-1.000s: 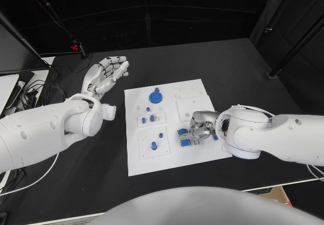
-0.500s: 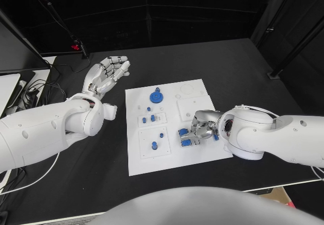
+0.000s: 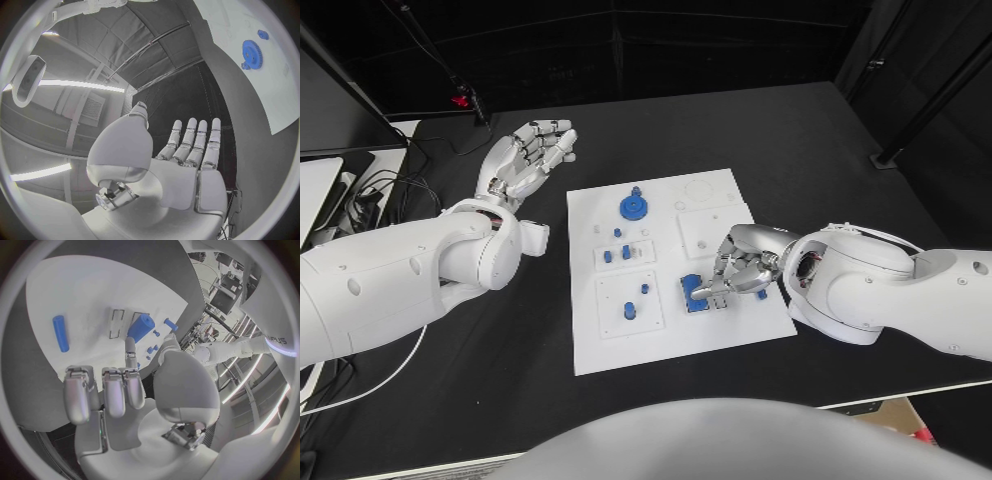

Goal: Assemble the parts on the task board

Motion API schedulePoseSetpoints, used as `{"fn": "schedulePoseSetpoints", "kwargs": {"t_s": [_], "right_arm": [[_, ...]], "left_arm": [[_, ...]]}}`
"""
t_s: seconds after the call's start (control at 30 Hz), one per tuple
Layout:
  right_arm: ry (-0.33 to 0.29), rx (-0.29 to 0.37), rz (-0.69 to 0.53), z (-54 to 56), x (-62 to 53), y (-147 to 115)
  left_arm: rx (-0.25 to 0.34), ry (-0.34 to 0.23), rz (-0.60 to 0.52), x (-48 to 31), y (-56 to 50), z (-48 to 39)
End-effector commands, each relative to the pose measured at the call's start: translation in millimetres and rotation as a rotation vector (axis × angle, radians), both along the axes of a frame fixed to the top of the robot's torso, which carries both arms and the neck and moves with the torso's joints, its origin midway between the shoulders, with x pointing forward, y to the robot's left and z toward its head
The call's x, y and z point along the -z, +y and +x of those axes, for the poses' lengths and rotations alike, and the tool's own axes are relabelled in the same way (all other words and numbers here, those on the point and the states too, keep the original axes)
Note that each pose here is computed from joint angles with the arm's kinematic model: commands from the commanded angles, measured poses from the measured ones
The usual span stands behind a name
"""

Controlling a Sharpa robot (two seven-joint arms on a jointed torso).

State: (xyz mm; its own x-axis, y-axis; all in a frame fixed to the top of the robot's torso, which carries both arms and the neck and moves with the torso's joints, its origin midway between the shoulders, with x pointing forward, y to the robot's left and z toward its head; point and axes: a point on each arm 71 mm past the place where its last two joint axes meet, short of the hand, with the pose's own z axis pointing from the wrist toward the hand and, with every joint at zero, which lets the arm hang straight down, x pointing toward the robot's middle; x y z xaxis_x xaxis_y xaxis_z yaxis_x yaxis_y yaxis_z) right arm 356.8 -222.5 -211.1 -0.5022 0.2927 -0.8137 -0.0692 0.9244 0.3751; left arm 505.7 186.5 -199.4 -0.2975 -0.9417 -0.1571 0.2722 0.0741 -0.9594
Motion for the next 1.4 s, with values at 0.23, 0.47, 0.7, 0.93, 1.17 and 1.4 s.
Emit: {"fn": "schedulePoseSetpoints", "kwargs": {"t_s": [0.23,0.47,0.7,0.93,1.17,1.4], "right_arm": [[0.058,-0.065,-0.012,-3.3,6.5,5.6],[0.054,-0.059,-0.020,-1.2,9.4,9.8],[0.031,-0.052,-0.037,2.6,10.5,12.9],[0.021,-0.056,-0.053,5.2,11.6,15.9],[0.008,-0.061,-0.065,5.8,11.2,17.3],[-0.006,-0.062,-0.052,4.7,9.6,17.9]], "left_arm": [[0.024,-0.101,-0.038,-7.6,-1.2,-2.4],[0.023,-0.100,-0.038,-7.3,-0.4,-2.7],[0.023,-0.099,-0.038,-7.0,0.0,-2.9],[0.024,-0.098,-0.038,-6.8,-0.1,-3.1],[0.021,-0.098,-0.037,-6.7,0.6,-3.0],[0.022,-0.097,-0.037,-6.6,0.2,-2.8]]}}
